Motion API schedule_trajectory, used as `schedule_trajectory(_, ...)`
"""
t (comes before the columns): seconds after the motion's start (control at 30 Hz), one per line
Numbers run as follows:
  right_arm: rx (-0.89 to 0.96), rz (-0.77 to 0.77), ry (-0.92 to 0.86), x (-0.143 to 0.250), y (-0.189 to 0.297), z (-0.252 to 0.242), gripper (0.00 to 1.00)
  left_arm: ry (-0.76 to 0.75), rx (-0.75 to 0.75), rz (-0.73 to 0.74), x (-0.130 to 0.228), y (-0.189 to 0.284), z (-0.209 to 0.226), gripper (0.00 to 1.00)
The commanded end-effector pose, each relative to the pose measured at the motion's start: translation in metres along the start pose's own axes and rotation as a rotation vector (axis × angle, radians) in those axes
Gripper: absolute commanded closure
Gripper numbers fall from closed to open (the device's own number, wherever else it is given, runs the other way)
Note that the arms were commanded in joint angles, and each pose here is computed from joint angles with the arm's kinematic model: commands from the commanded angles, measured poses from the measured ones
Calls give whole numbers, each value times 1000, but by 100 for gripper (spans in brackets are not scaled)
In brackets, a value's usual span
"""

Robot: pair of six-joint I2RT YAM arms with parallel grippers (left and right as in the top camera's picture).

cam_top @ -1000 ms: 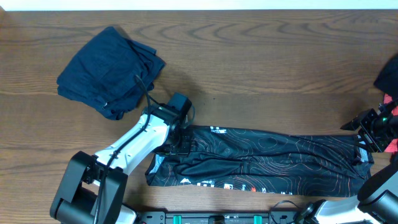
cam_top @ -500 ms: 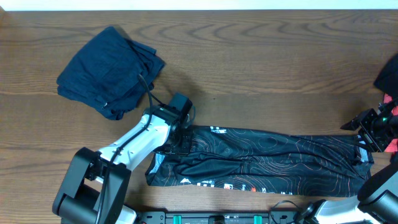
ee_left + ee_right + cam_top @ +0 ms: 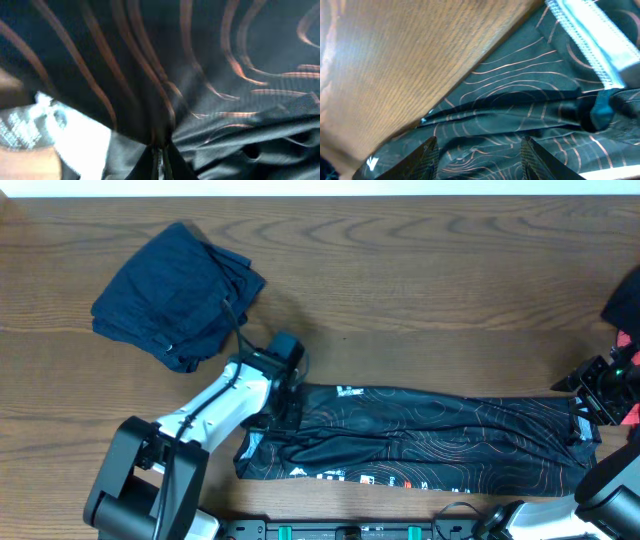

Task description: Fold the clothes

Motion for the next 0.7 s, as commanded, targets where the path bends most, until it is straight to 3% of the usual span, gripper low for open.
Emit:
schedule_trajectory(0.0, 56, -38, -22, -2, 3, -3, 48, 6, -1, -2, -5, 9, 12, 94)
schedule_trajectory(0.33, 267, -188, -141, -17, 8, -21, 38, 90, 15, -69, -7, 25, 35, 94)
schedule_trajectory(0.57, 305, -217, -201, -21, 4, -37, 40, 68, 142, -141, -18, 23, 26, 71)
schedule_trajectory(0.67, 309, -195, -203, -16, -8, -41, 43, 64, 151, -156, -20, 19, 26, 69)
Point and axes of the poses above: each gripper's point midway between its finger pads, its own y axis back along the fingers, its own z axis along the line the jaws close on, x = y × z, the point moved 10 cm from there along y, back along the fingers, and after that the axes turned 7 degrees about -y, right-handed, at the moved point
